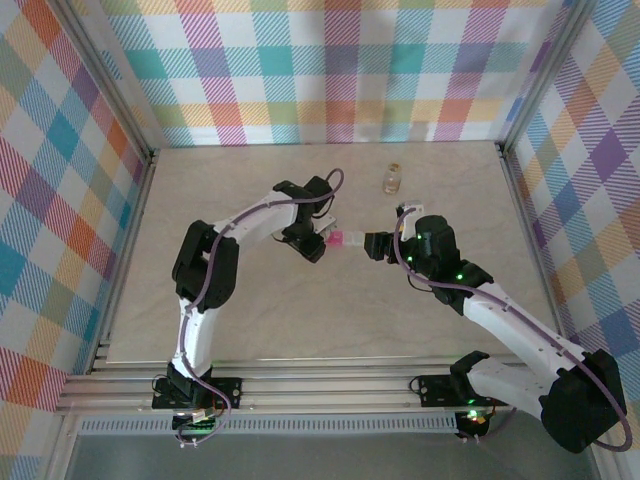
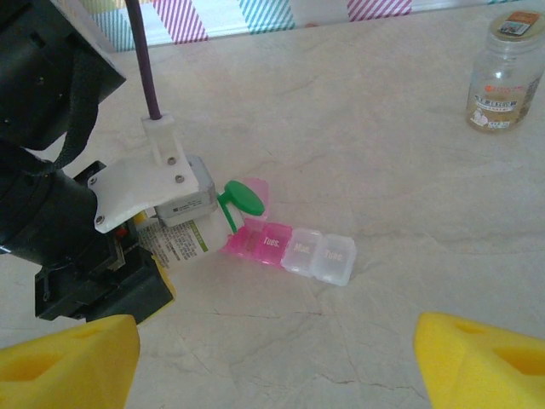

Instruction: Sort the pills into containers

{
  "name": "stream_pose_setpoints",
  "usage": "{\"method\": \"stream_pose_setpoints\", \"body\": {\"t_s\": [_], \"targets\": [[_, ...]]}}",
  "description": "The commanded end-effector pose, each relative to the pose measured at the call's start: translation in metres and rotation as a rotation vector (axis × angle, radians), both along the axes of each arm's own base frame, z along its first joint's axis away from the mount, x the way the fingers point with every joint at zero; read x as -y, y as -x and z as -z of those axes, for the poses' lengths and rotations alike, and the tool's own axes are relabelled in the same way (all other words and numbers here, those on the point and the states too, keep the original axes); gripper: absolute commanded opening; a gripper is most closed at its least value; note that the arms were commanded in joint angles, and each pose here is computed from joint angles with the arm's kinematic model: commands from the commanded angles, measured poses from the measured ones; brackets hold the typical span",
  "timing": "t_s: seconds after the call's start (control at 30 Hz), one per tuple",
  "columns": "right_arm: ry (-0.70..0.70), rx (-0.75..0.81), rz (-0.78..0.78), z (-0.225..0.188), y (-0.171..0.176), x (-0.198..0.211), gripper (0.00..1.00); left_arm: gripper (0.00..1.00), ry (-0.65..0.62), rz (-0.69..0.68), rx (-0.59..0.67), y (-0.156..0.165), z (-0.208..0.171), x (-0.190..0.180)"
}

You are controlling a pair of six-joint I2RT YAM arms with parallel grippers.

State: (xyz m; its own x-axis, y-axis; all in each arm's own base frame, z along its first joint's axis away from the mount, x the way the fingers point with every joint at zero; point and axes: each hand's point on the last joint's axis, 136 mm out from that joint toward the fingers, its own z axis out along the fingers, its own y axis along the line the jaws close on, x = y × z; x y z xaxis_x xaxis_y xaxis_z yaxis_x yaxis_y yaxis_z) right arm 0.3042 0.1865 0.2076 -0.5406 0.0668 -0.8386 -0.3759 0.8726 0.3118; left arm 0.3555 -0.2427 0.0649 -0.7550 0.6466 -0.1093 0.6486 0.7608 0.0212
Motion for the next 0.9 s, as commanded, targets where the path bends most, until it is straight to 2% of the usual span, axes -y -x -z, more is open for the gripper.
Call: {"method": "stream_pose_setpoints", "body": {"t_s": [0.0, 0.53, 0.87], "targets": [[-0.035, 0.019, -0.009, -0.007, 0.002, -0.002, 0.83, 0.00, -0.058, 0.005, -0.076, 0.009, 0.000, -0.011], [-0.042, 0.024, -0.009, -0.009, 0.003, -0.002, 0.83, 0.00, -0.137, 0.025, -0.215, 0.018, -0.007, -0.014], [-0.046, 0.023, -0.011, -0.009, 0.004, -0.002, 0.83, 0.00, -0.177, 0.043, -0.210, 0.013, -0.020, -0.017]]}}
